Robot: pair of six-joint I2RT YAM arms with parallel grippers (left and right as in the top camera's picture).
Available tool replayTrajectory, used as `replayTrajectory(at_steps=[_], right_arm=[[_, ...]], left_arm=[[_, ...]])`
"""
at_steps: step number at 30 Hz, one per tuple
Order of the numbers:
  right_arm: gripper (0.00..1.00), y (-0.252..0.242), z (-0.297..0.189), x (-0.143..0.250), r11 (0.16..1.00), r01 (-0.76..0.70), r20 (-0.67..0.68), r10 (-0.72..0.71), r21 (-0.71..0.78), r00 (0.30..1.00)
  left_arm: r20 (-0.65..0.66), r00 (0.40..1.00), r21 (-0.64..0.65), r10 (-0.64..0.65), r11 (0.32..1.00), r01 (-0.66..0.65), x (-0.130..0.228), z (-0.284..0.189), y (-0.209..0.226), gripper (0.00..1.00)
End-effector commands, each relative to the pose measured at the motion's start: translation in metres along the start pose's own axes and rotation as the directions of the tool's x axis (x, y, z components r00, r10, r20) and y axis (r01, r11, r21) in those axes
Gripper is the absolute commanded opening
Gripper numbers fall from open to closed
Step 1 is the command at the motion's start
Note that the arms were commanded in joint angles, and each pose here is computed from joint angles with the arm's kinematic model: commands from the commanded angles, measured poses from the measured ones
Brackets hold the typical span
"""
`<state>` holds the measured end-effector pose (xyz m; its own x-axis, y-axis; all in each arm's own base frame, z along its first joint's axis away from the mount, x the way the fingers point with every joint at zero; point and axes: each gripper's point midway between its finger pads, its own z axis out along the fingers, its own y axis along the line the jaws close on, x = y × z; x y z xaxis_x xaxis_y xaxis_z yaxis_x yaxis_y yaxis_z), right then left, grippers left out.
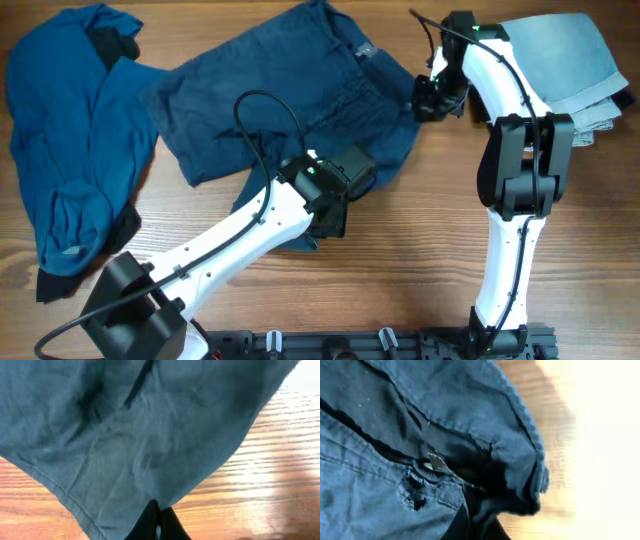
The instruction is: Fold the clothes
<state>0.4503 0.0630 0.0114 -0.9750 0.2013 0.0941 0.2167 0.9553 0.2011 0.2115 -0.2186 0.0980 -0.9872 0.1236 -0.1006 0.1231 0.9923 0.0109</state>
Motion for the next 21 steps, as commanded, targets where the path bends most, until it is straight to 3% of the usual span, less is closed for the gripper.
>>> replayTrajectory(at_steps=[1, 5, 12, 18, 21], right_arm=[[0.04, -0.007, -0.023, 0.010, 0.999, -0.035, 0.004, 0.035, 0.041, 0.999], [0.04, -0.004, -0.060, 0.029, 0.998, -0.036, 0.005, 0.036, 0.044, 0.999], [0.04, -0.015, -0.056, 0.067, 0.996, -0.045, -0.098, 0.053, 0.081, 0.994], [0.04, -0.017, -0.107, 0.119, 0.997, -0.072, 0.048, 0.070, 0.035, 0.996], [0.04, -0.028, -0.105, 0.163, 0.994, -0.104, 0.029, 0.103, 0.031, 0.994]], left_arm=[[0.041, 0.997, -0.035, -0.058, 0.998, 0.059, -0.013, -0.003, 0.017, 0.04], [0.038, 0.989, -0.053, -0.141, 0.988, 0.143, -0.025, 0.000, 0.041, 0.04], [0.018, 0.961, -0.093, -0.276, 0.957, 0.276, -0.028, 0.033, 0.086, 0.04], [0.027, 0.943, -0.089, -0.331, 0.939, 0.332, -0.036, 0.035, 0.101, 0.04], [0.008, 0.945, -0.074, -0.328, 0.942, 0.328, -0.034, 0.035, 0.098, 0.04]])
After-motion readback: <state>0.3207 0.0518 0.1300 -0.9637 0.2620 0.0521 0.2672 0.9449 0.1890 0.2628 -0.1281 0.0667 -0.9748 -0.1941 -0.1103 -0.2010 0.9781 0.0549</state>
